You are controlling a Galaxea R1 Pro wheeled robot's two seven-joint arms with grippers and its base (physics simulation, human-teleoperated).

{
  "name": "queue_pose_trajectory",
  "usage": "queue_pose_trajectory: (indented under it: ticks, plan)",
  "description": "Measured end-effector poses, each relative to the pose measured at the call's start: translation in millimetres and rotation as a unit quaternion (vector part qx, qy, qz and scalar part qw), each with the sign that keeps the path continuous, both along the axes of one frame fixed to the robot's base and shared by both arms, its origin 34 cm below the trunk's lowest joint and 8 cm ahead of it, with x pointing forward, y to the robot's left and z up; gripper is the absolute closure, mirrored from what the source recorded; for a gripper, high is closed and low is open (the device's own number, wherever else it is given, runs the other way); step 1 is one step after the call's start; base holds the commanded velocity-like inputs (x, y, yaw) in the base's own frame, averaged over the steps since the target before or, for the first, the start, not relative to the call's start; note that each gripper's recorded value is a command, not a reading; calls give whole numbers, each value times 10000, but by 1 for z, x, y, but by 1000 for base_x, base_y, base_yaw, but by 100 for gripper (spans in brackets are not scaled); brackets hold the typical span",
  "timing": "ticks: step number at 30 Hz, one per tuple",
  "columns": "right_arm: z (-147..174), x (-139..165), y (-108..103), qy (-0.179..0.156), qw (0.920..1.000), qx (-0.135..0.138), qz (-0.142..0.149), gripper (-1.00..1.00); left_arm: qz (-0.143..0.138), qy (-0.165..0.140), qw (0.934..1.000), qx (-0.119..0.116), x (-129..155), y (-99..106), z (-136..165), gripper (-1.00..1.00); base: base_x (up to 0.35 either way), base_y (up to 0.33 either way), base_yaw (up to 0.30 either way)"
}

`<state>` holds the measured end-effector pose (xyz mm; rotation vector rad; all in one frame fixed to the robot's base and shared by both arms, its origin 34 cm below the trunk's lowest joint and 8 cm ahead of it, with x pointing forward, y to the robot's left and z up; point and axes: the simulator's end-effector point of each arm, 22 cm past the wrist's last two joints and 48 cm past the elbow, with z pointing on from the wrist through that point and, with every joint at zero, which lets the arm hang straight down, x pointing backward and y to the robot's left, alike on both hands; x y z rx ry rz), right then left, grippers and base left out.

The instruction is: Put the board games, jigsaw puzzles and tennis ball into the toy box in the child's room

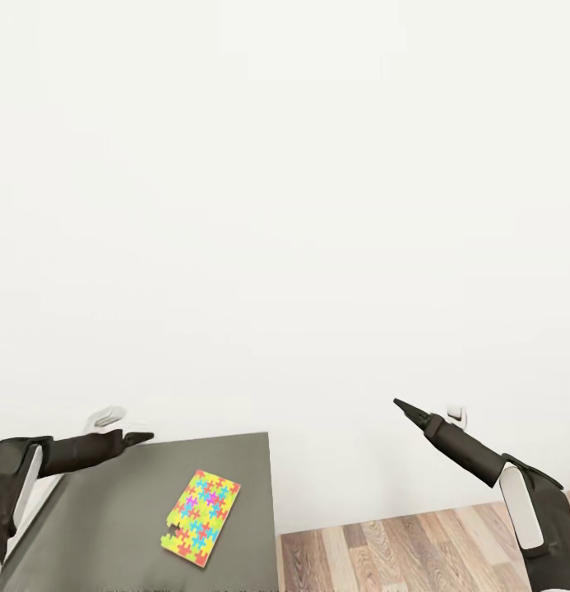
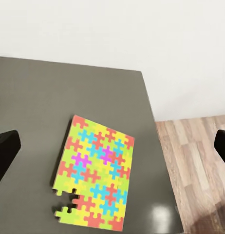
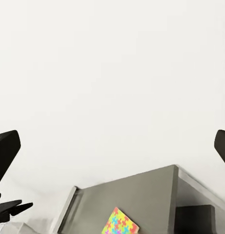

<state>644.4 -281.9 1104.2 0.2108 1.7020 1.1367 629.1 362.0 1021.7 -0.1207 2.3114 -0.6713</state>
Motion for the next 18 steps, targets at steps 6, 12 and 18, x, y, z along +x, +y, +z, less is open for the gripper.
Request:
queue_pose_trajectory:
  ticks: [6, 12, 18]
  plan:
    - [-23, 6, 3, 359, 9990, -225, -113, -100, 50, 634, 9975, 305, 24, -16, -33, -100, 0, 0, 0]
    - [-48, 10, 11, 736, 9957, -550, -130, -100, 94, 1068, 9936, 349, 38, -31, -56, -100, 0, 0, 0]
    - [-76, 8, 10, 1099, 9918, -619, -190, -100, 167, 1249, 9906, 524, 38, -35, -73, -100, 0, 0, 0]
